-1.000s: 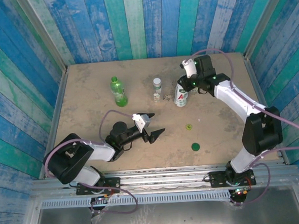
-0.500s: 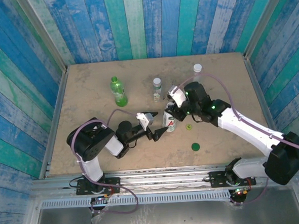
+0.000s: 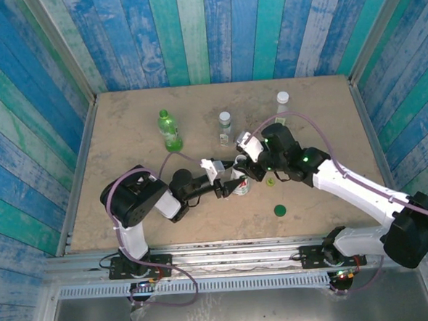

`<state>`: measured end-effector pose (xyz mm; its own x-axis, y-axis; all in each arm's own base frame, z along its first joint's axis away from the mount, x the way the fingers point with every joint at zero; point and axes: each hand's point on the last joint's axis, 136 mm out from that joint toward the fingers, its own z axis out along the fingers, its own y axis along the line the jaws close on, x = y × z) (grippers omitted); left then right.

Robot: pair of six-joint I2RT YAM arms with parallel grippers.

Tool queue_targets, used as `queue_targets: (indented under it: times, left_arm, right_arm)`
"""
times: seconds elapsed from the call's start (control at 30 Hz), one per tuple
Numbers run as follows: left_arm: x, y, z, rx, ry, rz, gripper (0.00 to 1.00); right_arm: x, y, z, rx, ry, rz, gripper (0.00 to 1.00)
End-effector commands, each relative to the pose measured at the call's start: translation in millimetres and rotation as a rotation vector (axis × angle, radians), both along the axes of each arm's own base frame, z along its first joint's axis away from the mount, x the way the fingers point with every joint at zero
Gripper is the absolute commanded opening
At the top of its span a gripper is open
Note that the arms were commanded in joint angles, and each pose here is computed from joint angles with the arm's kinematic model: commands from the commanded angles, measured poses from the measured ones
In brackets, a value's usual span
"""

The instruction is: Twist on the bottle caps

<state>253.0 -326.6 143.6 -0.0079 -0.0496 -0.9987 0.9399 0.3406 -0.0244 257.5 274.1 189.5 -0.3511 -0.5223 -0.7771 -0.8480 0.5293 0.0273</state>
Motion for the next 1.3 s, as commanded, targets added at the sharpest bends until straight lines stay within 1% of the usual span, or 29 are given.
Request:
queue_targets:
  times: [0.0, 0.17, 0.37, 0.57, 0.73, 0.9, 1.0, 1.07, 1.17, 1.27]
  left_arm:
    - [2.0, -3.5, -3.5, -0.007, -0.006, -0.013, 0.68]
    - [0.5, -5.3, 4.5, -0.052, -0.009, -0.032, 0.71]
    - [0.4, -9.7, 4.5, -0.052, -0.009, -0.051, 0.72]
    - [1.9, -13.8, 3.9, -0.044, -0.005, -0.064, 0.67]
    - [1.9, -14.3, 3.2, -0.045, 0.001, -0.067, 0.58]
    - [1.9, -13.5, 0.9, -0.033, 0.004, -0.062, 0.52]
    - [1.0, -12.7, 1.6, -0.033, 0.001, -0.062, 0.51]
    - [0.1, -12.2, 1.0, -0.029, 0.000, -0.063, 0.50]
    - [-1.7, -11.4, -0.5, -0.019, -0.008, -0.066, 0.50]
    - [-2.7, -10.4, -0.2, -0.009, -0.015, -0.065, 0.51]
  right_arm:
    - [-6.3, 4.7, -2.0, -0.019, 0.013, 0.037, 0.39]
    - [-5.2, 6.6, -5.5, -0.022, 0.023, 0.038, 0.39]
    - [-5.9, 10.3, -7.9, -0.021, 0.032, 0.049, 0.39]
    - [-6.8, 10.4, -11.8, -0.030, 0.042, 0.052, 0.40]
    - [-8.1, 10.2, -8.2, -0.023, 0.038, 0.052, 0.42]
    - [-9.7, 8.9, 11.5, 0.022, 0.004, 0.038, 0.55]
    - [-9.5, 3.9, 33.4, 0.076, -0.044, 0.000, 0.68]
    - [-11.1, -0.5, 47.4, 0.120, -0.097, -0.015, 0.75]
    - [-10.1, -16.3, 61.9, 0.176, -0.166, -0.099, 0.79]
    - [-9.0, -44.7, 56.4, 0.185, -0.173, -0.254, 0.81]
